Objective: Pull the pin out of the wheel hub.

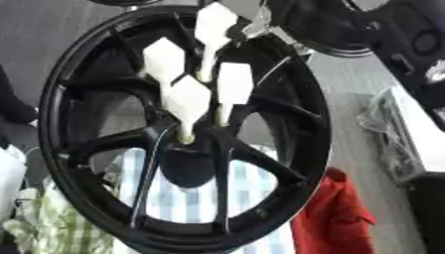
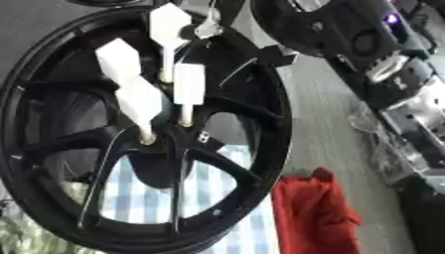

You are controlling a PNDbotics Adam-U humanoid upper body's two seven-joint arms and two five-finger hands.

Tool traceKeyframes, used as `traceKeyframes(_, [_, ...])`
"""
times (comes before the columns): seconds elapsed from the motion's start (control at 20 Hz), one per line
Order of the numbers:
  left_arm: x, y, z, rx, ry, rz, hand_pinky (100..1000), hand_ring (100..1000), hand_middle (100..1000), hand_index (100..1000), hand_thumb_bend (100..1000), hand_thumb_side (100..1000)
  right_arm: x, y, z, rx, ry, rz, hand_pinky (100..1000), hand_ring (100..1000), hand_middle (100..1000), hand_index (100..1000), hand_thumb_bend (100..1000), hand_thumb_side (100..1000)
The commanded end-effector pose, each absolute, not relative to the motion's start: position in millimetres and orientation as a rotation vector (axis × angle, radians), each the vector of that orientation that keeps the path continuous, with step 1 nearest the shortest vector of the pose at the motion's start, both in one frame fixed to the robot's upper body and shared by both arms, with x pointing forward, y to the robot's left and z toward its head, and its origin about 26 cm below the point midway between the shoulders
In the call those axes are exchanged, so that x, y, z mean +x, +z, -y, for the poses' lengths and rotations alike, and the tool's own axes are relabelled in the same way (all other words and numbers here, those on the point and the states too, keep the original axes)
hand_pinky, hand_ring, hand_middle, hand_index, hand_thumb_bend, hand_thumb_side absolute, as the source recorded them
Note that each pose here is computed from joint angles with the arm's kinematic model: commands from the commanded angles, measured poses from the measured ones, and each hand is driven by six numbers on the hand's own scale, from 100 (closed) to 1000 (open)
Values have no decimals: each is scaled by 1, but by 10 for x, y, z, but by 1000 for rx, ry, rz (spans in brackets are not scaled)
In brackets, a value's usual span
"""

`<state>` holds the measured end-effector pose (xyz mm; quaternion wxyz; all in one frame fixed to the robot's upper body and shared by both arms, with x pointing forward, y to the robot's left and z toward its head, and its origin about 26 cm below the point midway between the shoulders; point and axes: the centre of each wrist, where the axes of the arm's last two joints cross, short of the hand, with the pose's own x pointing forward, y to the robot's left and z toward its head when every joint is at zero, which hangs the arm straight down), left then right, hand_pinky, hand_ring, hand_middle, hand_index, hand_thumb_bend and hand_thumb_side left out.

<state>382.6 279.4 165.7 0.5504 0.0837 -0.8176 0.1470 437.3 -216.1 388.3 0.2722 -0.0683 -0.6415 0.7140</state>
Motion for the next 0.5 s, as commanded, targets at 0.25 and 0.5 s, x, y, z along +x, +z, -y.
traceKeyframes(0.25, [3806, 1715, -2877, 231, 346, 1955, 670, 807, 740, 768, 395, 714, 4011, 4448, 2790, -202, 1725, 1946, 862, 713, 543, 445, 176, 100])
traceKeyframes(0.5, [3772, 1671, -2990, 276, 354, 1942, 670, 808, 741, 768, 391, 714, 3680, 4490, 3450, -307, 1602, 1959, 860, 714, 543, 447, 188, 100])
